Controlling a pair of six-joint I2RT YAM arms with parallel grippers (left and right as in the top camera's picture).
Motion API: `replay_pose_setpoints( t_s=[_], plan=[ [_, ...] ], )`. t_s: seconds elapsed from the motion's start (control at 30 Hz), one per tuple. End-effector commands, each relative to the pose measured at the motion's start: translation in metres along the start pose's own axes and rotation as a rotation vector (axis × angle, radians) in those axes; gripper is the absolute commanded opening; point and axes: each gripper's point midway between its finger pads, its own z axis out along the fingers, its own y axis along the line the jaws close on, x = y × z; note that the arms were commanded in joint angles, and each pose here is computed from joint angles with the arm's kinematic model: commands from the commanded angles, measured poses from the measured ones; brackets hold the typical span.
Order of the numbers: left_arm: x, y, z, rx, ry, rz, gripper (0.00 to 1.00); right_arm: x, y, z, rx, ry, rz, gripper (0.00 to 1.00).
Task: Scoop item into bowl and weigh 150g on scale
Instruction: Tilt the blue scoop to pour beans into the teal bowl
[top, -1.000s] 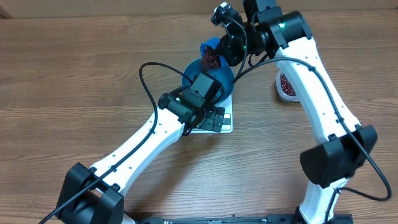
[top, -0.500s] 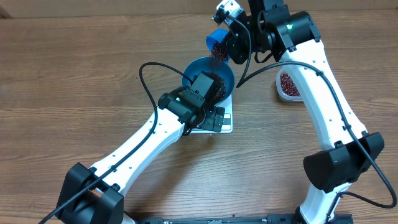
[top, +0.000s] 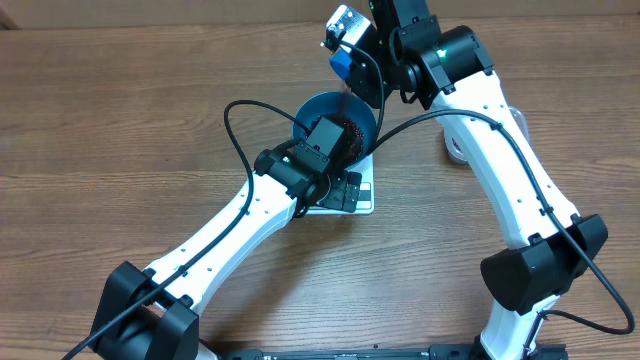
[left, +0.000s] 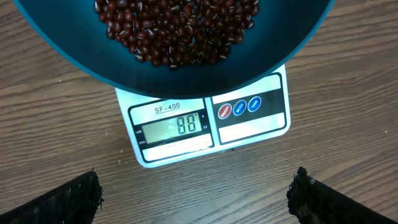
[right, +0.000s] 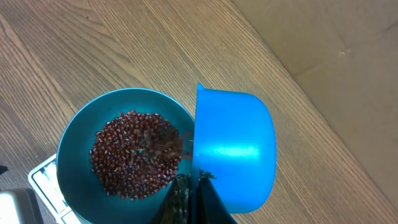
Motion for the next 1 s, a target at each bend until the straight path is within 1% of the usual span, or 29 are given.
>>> replay_pose_setpoints(
  t_s=[0.0,0.4,0.5,0.63,0.83,0.97],
  plan=[
    [0.003,-0.001,0.004,-0.002,0.012,0.013,1.00,-0.016,-0.002,-0.027,0.010,-0.074,-0.012,0.04],
    [0.003,-0.001,0.004,-0.002,0.012,0.013,1.00,-0.009,0.003,-0.027,-0.019,-0.052,0.002,0.04],
    [0.003,-0.001,0.004,-0.002,0.012,0.013,0.99,-0.010,0.008,-0.028,-0.062,-0.068,0.011,0.04],
    [0.003,-0.001,0.004,-0.002,0.012,0.013,1.00,-0.009,0.013,-0.030,-0.128,-0.086,0.061,0.04],
    [0.003,-0.001,0.004,-0.002,0.012,0.013,1.00,-0.001,-0.001,-0.031,-0.113,-0.073,0.171,0.04],
    [0.003,-0.001,0.004,-0.002,0.012,0.013,1.00,0.009,-0.019,-0.033,-0.094,-0.064,0.310,0.04]
  ],
)
